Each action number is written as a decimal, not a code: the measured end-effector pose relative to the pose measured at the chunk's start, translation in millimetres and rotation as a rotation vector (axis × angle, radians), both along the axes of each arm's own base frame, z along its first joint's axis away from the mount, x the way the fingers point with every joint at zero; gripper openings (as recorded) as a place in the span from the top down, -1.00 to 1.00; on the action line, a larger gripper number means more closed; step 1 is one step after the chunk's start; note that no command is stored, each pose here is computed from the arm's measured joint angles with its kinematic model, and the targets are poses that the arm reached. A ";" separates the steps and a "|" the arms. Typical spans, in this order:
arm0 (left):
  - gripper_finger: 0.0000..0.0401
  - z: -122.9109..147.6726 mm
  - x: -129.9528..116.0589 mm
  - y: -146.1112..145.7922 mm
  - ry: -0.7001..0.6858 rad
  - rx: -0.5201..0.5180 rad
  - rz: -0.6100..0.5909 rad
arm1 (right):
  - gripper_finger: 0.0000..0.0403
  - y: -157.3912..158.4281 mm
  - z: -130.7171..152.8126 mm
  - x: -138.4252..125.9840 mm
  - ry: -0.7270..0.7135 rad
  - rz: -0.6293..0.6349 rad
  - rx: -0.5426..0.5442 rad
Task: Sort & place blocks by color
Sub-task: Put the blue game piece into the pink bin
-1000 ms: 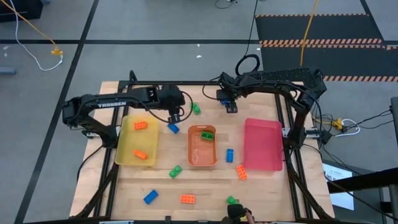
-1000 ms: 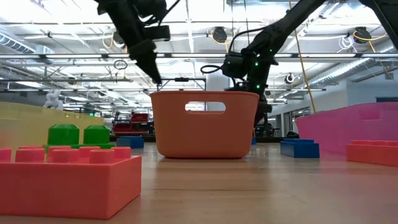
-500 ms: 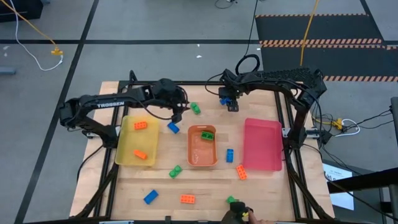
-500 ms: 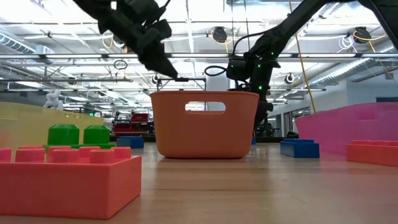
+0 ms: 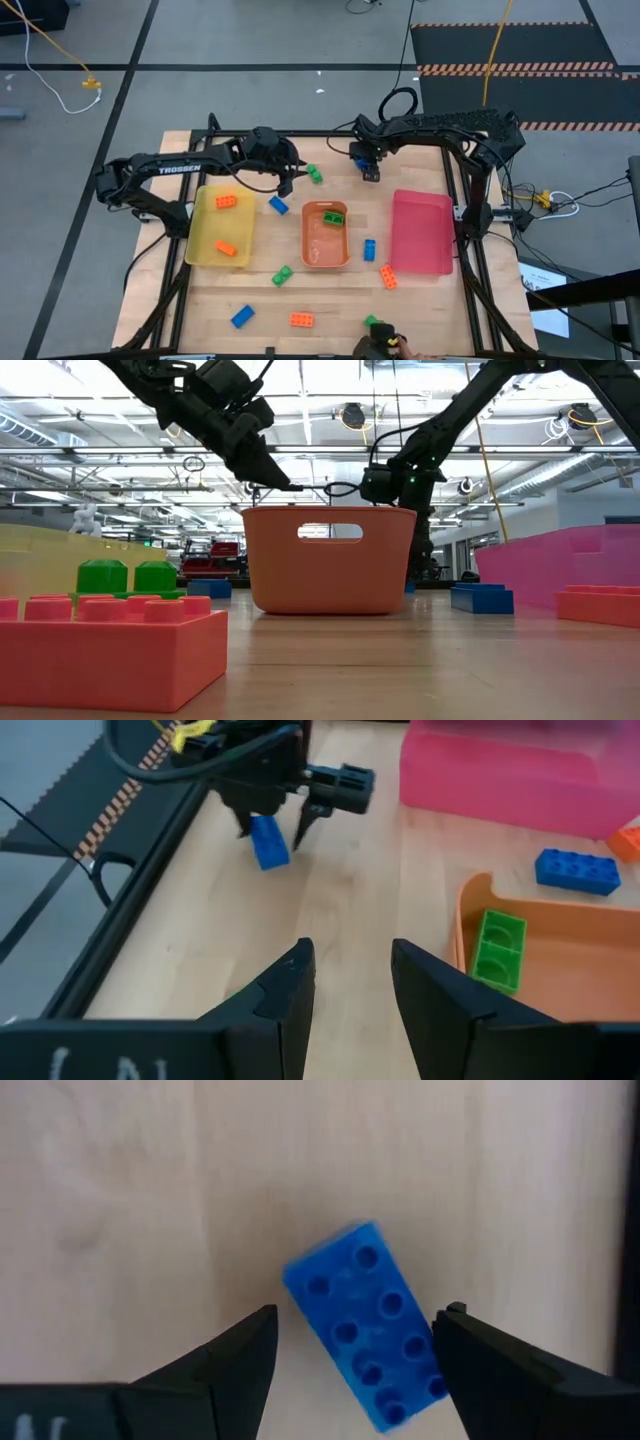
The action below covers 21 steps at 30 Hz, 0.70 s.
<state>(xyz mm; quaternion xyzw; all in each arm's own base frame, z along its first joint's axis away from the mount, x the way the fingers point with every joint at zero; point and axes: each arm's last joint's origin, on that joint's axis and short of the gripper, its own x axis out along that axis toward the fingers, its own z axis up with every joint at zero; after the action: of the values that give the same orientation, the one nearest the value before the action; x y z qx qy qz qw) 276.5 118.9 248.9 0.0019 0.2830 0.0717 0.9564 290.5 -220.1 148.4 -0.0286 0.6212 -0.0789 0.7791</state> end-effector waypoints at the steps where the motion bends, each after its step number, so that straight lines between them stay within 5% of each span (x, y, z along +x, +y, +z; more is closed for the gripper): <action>1: 0.32 0.0 0.0 0.0 0.000 0.000 0.000 | -0.21 0.9 -0.2 -1.3 0.013 -0.010 0.009; 13: 0.32 1.1 0.9 -0.2 -0.019 -0.032 0.023 | 0.44 26.3 -1.6 -6.5 0.176 0.004 0.119; 21: 0.32 20.3 1.9 1.2 -0.170 -0.001 0.043 | 0.44 47.4 17.2 -3.3 0.184 0.051 0.070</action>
<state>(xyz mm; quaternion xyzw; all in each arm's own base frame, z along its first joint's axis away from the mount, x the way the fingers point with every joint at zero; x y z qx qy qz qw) 278.4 120.1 269.3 -0.0108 0.2010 0.0920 0.9752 287.2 -172.8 165.7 -0.0242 0.6915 -0.0341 0.7211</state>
